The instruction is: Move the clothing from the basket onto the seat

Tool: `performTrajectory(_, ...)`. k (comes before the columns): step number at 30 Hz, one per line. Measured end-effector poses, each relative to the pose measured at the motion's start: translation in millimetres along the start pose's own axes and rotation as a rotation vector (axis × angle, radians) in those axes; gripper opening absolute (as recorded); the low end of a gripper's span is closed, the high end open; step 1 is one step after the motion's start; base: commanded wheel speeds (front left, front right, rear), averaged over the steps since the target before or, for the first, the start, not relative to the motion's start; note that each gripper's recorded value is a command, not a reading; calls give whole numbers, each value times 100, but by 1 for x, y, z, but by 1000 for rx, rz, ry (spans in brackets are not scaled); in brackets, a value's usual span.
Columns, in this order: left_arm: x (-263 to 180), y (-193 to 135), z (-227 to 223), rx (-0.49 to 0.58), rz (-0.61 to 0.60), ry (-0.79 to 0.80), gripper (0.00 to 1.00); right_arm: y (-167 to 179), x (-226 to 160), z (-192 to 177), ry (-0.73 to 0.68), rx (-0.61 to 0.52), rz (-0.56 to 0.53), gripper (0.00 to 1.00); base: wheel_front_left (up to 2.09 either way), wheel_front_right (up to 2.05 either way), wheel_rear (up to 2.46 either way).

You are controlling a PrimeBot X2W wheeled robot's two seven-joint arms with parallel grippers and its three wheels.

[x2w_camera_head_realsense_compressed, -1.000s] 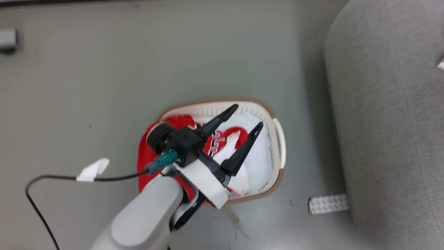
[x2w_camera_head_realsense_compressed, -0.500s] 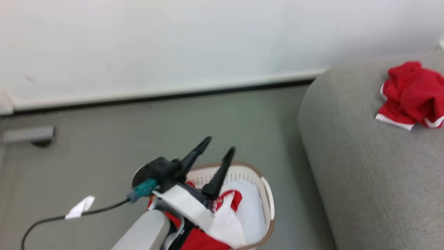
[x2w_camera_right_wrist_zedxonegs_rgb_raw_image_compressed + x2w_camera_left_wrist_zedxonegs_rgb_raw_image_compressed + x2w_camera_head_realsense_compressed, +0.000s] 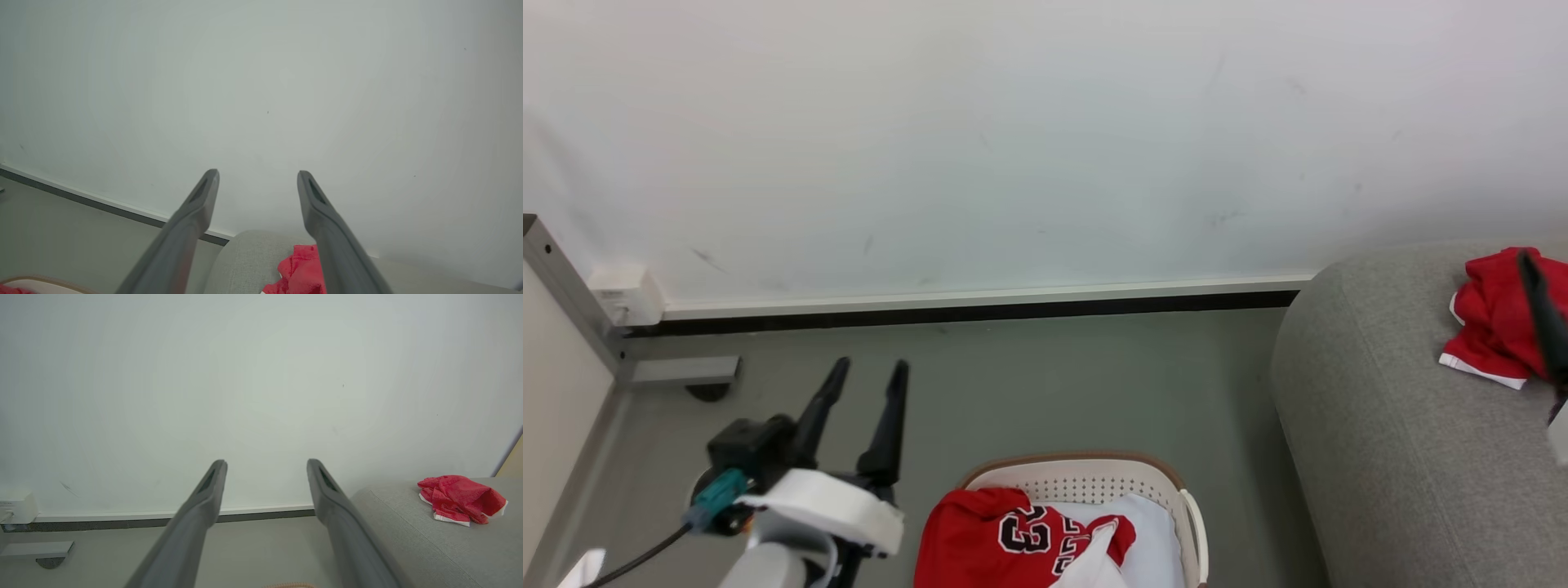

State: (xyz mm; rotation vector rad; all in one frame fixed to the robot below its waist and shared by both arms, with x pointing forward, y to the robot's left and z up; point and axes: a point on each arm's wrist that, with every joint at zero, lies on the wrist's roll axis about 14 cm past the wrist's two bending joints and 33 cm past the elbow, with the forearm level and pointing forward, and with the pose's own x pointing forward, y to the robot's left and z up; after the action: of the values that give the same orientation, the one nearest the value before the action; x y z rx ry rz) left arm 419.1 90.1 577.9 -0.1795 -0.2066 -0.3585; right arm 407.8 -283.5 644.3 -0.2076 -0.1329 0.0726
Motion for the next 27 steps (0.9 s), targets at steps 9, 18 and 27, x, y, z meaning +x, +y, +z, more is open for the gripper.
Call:
performTrajectory(9,-37,49,-6,20,181,4,100,64,-42,-49,-70,199,3,100,0,0,0)
performTrajectory(18,-65,56,-34,48,242,77,100,99,-60,-85,-29,330,-7,100,0,0,0)
performTrajectory(27,-71,59,-36,47,268,81,100,111,-60,-91,-9,361,3,100,0,0,0)
